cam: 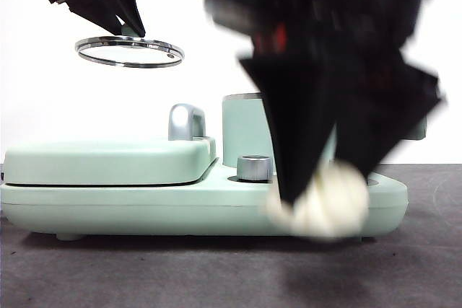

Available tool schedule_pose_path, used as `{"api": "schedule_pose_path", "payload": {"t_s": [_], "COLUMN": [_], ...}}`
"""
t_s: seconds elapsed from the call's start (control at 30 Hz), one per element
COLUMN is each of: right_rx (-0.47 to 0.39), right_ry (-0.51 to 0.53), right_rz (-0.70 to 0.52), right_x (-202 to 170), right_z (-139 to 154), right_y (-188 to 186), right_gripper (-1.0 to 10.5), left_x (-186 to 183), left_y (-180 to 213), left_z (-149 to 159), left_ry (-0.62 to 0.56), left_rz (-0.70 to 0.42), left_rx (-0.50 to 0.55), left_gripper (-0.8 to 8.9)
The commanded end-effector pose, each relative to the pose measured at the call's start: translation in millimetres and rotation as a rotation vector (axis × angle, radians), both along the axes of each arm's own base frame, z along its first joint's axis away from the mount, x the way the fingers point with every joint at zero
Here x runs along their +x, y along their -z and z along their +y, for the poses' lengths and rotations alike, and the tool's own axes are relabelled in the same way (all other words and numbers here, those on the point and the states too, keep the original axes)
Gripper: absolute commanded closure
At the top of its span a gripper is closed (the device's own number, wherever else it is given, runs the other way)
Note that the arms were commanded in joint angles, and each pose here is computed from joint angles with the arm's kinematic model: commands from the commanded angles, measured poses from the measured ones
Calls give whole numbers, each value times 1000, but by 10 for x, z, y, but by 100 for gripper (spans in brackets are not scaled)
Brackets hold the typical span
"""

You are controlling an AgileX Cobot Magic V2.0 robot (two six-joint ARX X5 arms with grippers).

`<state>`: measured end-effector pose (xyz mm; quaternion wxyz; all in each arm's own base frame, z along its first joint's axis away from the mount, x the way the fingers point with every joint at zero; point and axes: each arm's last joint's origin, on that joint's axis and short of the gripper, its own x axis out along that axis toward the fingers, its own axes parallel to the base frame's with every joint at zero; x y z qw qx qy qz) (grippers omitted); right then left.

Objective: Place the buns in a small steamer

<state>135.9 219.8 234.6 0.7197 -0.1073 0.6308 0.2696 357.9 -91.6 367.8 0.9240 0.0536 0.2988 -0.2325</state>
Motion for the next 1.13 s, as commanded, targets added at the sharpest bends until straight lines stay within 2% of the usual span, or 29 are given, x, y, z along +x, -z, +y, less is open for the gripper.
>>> {"api": "schedule_pose_path", "payload": {"t_s": [0.03, 0.13, 0.23, 0.43, 0.73, 0.93, 1.13], "right_rx": [3, 26, 60, 63, 0, -56, -66], "right_ry": [-68, -86, -54, 12, 75, 86, 87], "right_rz": [-25, -70, -127, -207, -173, -118, -105], "right_x": [48, 192, 429, 1048, 1842, 2057, 2159], "right_z": [25, -39, -134, -284, -282, -284, -249], "right_y": [-328, -672, -954, -1219, -975, -680, -526], "right_gripper": [764, 764, 764, 764, 764, 764, 746], "left_x": [-23, -24, -24, -25, -25, -25, -25], "left_y": [-168, -167, -166, -166, -165, -165, -165], "left_z": [-6, -6, -6, -6, -6, -6, -6], "left_ry": [12, 12, 12, 12, 12, 12, 12], "left_rz": [-69, -68, -67, -66, -65, -65, -65], "left_rx": [-11, -11, -11, -11, -11, -11, -11], "left_gripper": [798, 798, 798, 798, 798, 798, 798]}}
